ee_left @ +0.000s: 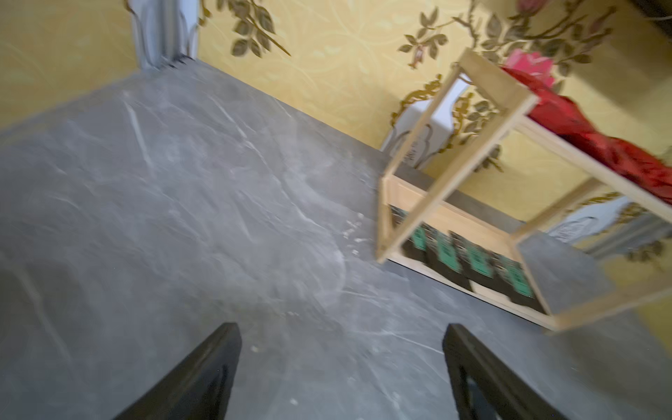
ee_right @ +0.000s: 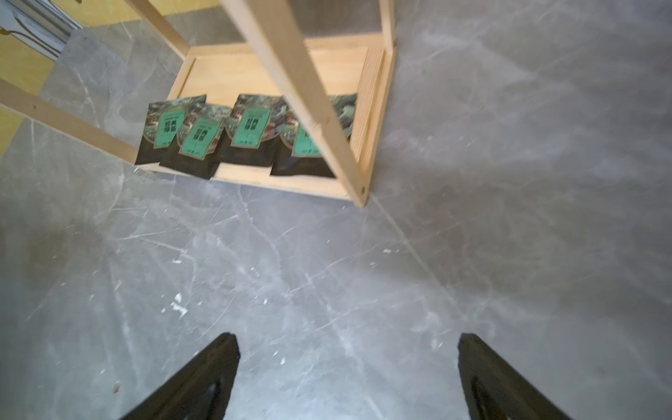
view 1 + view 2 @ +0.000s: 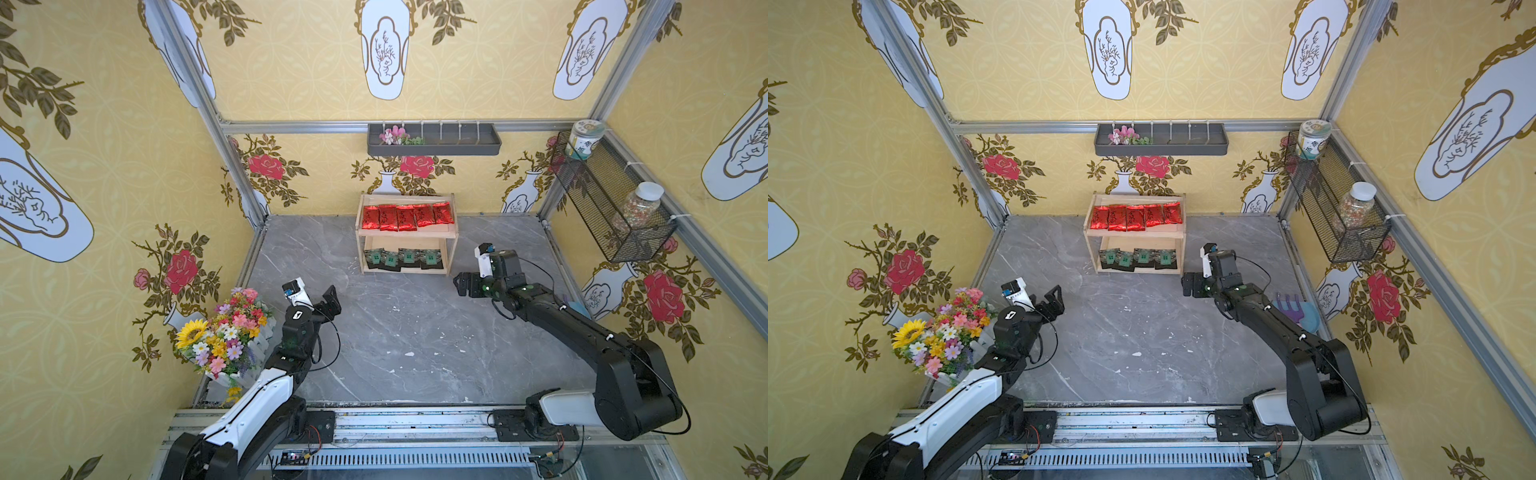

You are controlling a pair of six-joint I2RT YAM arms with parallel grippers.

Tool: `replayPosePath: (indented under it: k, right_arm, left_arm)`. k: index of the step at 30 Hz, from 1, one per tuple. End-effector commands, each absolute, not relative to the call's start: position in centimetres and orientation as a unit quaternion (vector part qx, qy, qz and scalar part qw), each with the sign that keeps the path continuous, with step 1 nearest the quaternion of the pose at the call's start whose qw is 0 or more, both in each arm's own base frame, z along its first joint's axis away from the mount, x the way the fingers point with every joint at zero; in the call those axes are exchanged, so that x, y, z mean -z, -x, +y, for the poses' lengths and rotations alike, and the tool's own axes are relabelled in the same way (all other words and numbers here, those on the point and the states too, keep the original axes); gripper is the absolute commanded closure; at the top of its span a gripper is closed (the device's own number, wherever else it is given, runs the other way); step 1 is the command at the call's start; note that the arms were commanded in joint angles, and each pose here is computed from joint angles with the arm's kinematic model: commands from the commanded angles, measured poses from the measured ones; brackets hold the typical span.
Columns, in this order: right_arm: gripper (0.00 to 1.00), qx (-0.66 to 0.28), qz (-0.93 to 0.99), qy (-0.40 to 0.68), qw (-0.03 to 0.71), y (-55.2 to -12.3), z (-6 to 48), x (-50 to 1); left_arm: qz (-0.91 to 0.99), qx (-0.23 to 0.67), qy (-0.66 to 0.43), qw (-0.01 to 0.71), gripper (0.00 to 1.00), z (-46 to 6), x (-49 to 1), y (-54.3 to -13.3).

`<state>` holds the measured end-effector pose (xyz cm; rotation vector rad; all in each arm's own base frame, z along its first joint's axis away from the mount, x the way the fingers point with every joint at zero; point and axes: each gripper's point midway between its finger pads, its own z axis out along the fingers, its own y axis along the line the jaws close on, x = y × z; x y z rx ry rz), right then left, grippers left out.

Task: Place the tea bags on the shelf by color
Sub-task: Reset both arms

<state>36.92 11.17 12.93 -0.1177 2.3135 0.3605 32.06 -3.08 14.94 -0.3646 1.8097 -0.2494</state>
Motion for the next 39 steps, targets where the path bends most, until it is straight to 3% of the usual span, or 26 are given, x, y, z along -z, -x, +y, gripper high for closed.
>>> replayPosePath:
  k: [1,3,5,10,13,20,29,39]
  right_arm:
    - [0.03,-0.087,0.888,0.054,0.449,-37.7,7.5,-12.2]
    - [0.03,-0.066,0.868,0.047,0.490,-37.3,6.0,-11.4]
    - [0.03,-0.055,0.868,0.007,0.493,-37.3,3.8,-11.1]
    - [0.03,-0.203,0.836,-0.040,0.509,-37.4,1.1,-11.8]
    - [0.03,-0.137,0.857,-0.022,0.496,-35.4,0.8,-10.3]
    - [0.03,-0.022,0.815,0.003,0.579,-34.9,0.2,-10.2]
    - [0.03,-0.020,0.832,-0.019,0.554,-36.0,-0.8,-7.5]
    - [0.03,-0.017,0.832,-0.010,0.554,-35.9,-0.4,-7.6]
  left_arm:
    - [0.762,0.079,0.094,0.636,0.11,-3.1,-17.5,-34.2]
    - [0.782,0.055,0.041,0.619,0.10,-3.8,-15.6,-34.6]
    - [0.793,0.043,0.057,0.604,0.10,-2.7,-13.2,-34.2]
    - [0.753,0.107,0.085,0.644,0.08,-1.9,-13.3,-33.6]
    - [0.769,0.109,0.080,0.624,0.08,-2.2,-12.7,-34.3]
    - [0.773,0.103,0.061,0.623,0.09,-3.0,-12.5,-34.3]
    - [0.783,0.060,0.008,0.620,0.01,-5.8,-11.8,-35.1]
    - [0.744,0.084,0.121,0.652,0.01,-0.6,-13.2,-33.0]
